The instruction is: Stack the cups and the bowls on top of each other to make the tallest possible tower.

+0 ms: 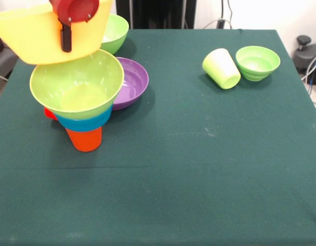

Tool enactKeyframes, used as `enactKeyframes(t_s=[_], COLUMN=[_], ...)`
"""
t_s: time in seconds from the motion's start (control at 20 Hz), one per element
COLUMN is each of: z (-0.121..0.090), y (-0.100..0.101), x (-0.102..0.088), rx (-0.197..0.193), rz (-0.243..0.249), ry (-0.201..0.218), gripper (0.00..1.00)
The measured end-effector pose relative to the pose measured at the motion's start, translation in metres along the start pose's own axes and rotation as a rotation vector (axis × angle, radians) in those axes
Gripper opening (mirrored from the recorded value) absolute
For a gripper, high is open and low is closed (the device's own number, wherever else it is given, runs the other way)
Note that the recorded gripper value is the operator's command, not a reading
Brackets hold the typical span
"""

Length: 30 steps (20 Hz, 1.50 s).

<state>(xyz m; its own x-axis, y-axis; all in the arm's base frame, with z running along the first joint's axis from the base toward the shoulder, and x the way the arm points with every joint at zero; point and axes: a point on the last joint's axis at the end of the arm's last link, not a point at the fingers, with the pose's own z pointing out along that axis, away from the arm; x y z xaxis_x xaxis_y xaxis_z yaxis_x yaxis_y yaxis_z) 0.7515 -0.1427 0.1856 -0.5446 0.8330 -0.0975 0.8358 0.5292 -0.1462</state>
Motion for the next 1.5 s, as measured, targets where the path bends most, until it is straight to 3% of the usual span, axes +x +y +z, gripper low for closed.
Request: enactKeyframes(t_s=[0.45,1.2,1.5], z=[0.010,0.010,0.002], y=[0.004,0.005,0.014], x=[0.006,0.007,0.009], rx=[0.008,0.009,0.001], rz=[-0.011,-0.012,-0.026], ry=[0.011,0.012,0.001], gripper=[0.00,0.00,0.00])
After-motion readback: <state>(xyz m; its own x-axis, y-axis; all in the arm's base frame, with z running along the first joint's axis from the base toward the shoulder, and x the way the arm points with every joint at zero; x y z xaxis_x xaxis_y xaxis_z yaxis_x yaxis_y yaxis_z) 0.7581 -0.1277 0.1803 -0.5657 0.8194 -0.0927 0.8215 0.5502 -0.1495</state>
